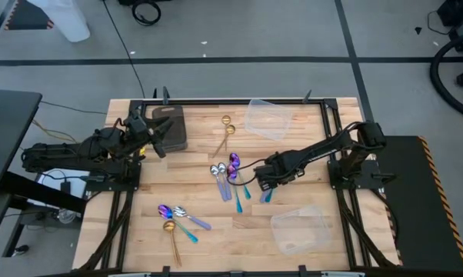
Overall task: Sort silverware by color (type)
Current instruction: Put the blue spoon into the top transparent bin
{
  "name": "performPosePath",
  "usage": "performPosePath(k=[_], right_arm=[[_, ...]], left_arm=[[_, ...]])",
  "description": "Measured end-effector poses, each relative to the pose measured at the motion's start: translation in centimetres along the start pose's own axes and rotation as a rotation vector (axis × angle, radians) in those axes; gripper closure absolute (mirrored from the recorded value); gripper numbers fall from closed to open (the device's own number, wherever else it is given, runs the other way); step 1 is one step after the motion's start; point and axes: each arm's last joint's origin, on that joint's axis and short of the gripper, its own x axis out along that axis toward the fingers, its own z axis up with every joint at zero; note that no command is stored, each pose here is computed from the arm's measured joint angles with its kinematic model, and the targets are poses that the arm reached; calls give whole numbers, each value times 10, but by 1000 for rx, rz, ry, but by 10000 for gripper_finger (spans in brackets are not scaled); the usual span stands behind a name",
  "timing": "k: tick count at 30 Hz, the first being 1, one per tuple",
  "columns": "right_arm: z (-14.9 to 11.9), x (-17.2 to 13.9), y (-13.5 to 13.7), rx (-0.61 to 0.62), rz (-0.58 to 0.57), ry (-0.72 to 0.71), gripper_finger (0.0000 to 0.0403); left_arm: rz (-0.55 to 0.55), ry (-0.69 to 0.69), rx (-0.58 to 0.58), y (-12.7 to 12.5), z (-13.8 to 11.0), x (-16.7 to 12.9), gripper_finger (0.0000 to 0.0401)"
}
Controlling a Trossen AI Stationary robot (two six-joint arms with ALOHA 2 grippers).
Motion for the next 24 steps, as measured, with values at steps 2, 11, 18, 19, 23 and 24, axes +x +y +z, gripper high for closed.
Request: performPosePath(k=[2, 11, 18, 19, 23, 24], right_arm=[[1, 4, -4, 30, -22, -13, 218], [1, 7, -10, 44, -55, 4, 222], [-1, 15, -14, 30, -19, 48, 282], [-1, 15, -14, 27, -15, 49, 295], [0, 15, -14, 19, -4, 59, 342], [0, 14, -14, 18, -1, 64, 353]], left_arm=[[0, -4, 0, 0, 0, 0, 284], [2, -12, -5, 0, 1, 0, 284], [1, -7, 14, 0, 1, 0, 284], [1, -2, 29, 0, 0, 0, 284], [0, 11, 55, 0, -1, 0, 284], [-1, 12, 57, 0, -1, 0, 284]])
